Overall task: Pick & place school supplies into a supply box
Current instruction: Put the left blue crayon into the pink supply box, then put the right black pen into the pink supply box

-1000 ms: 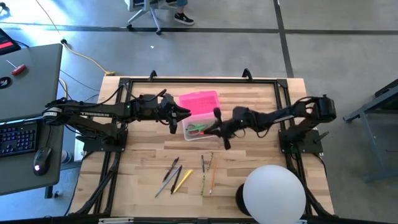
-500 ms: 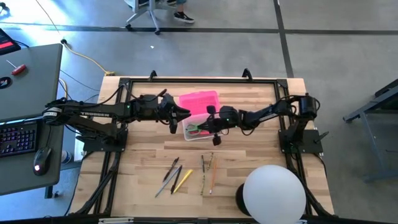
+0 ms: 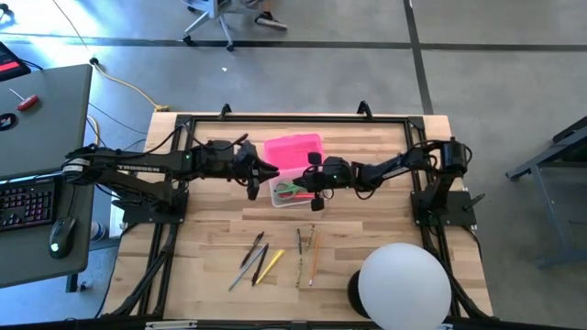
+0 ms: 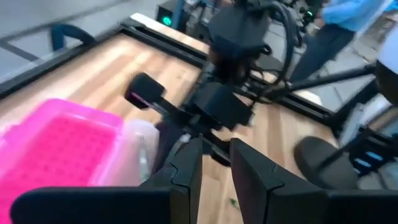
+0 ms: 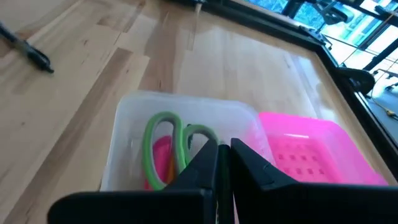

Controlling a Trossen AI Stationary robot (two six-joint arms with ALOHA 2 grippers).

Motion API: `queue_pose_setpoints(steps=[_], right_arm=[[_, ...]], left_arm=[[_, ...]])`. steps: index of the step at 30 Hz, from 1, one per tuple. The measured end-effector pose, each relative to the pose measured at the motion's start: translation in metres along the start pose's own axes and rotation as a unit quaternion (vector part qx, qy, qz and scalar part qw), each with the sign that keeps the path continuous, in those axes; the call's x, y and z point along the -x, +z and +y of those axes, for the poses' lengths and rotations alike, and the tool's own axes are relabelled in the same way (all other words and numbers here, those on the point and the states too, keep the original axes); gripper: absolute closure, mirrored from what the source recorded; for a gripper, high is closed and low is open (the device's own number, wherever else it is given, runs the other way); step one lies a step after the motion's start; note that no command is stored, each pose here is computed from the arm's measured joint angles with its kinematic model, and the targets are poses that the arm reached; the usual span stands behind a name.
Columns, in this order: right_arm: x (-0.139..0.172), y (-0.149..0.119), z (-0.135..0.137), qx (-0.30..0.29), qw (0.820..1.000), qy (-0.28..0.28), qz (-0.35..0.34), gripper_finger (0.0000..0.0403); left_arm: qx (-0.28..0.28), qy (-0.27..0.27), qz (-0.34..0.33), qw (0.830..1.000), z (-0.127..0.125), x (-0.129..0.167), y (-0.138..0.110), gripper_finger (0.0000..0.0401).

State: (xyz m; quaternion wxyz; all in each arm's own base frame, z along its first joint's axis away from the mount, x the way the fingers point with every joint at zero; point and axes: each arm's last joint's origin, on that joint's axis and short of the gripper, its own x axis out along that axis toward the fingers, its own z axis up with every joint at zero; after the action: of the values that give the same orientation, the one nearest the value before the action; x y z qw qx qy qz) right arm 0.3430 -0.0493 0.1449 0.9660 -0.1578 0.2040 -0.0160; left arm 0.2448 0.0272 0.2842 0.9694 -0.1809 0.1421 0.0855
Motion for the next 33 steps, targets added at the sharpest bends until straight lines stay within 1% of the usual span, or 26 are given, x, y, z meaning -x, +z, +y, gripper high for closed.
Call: queue_pose_setpoints(steps=[5,8,10,13,17,22,25,29,31,33], right_arm=[[0.000,-0.003,-0.006,0.003,1.000,-0.012,0.009,0.0389],[0.001,-0.005,-0.010,0.002,1.000,-0.018,0.014,0.0372],[0.001,-0.007,-0.012,0.005,1.000,-0.021,0.020,0.0355],[0.001,-0.007,-0.014,0.030,0.998,-0.041,0.029,0.0331],[0.001,-0.007,-0.014,0.035,0.998,-0.039,0.025,0.0315],[0.001,-0.006,-0.013,0.034,0.998,-0.037,0.023,0.0315],[0.001,-0.006,-0.013,0.023,0.999,-0.037,0.023,0.0319],[0.001,-0.006,-0.013,0.021,0.999,-0.037,0.023,0.0319],[0.001,-0.006,-0.013,0.021,0.999,-0.037,0.023,0.0320],[0.001,-0.006,-0.013,0.021,0.999,-0.037,0.023,0.0320]], left_arm=[[0.012,-0.039,0.027,0.999,-0.012,0.001,-0.007,0.0288],[0.003,-0.049,0.061,0.997,-0.025,0.002,-0.018,0.0288],[0.006,-0.034,0.088,0.996,-0.034,0.005,-0.028,0.0288],[0.020,0.000,0.115,0.993,-0.047,0.010,-0.042,0.0288],[0.049,0.034,0.133,0.989,-0.066,0.021,-0.060,0.0288],[0.083,0.072,0.129,0.986,-0.090,0.035,-0.084,0.0288],[0.091,0.094,0.129,0.983,-0.100,0.040,-0.106,0.0288],[0.117,0.126,0.119,0.978,-0.113,0.037,-0.136,0.0288],[0.129,0.138,0.126,0.974,-0.118,0.032,-0.151,0.0288],[0.132,0.149,0.147,0.969,-0.120,0.026,-0.166,0.0288]])
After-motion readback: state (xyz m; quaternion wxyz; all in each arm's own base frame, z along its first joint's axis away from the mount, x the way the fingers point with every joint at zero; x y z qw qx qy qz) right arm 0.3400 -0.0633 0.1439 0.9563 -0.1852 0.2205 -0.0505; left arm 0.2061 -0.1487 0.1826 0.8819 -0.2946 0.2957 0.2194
